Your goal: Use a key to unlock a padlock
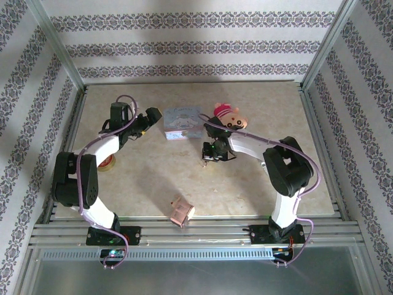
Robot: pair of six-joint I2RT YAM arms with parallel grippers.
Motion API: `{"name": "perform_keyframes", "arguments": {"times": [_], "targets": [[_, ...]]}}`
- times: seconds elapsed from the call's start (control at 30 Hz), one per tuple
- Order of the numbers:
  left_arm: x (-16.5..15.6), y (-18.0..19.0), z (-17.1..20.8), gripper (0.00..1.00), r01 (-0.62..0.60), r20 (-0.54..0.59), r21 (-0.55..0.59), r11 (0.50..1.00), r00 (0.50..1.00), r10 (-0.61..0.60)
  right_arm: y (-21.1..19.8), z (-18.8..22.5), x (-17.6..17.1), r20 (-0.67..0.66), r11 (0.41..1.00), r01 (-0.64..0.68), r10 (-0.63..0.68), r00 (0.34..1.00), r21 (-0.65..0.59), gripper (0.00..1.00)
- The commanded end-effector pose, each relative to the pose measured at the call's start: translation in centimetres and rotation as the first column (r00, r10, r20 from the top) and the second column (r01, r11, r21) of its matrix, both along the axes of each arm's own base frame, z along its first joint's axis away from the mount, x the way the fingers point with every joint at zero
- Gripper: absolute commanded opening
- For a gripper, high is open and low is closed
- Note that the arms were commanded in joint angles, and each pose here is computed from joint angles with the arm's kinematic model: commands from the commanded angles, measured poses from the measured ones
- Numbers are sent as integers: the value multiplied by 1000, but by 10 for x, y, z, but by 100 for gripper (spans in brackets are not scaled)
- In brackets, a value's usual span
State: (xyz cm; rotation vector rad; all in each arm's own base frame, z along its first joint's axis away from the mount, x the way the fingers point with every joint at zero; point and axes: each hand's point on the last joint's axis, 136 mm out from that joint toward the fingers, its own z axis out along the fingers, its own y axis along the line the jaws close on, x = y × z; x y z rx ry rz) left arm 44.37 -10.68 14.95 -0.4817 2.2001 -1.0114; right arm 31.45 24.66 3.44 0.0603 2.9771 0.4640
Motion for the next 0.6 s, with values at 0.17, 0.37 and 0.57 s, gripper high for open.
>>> {"name": "perform_keyframes", "arguments": {"times": [0.17, 0.37, 0.57], "targets": [[-5, 16, 14, 99, -44, 52, 13, 999, 998, 43, -45, -2, -4, -37, 904, -52, 40, 999, -425, 6], [-8, 20, 10, 99, -56, 44, 9, 998, 997, 56, -45, -5, -2, -44, 851, -66, 51, 998, -522, 7], [-11, 24, 5, 99, -68, 33, 0, 998, 997, 68, -35, -6, 0, -37, 856, -69, 58, 998, -513, 19]]}}
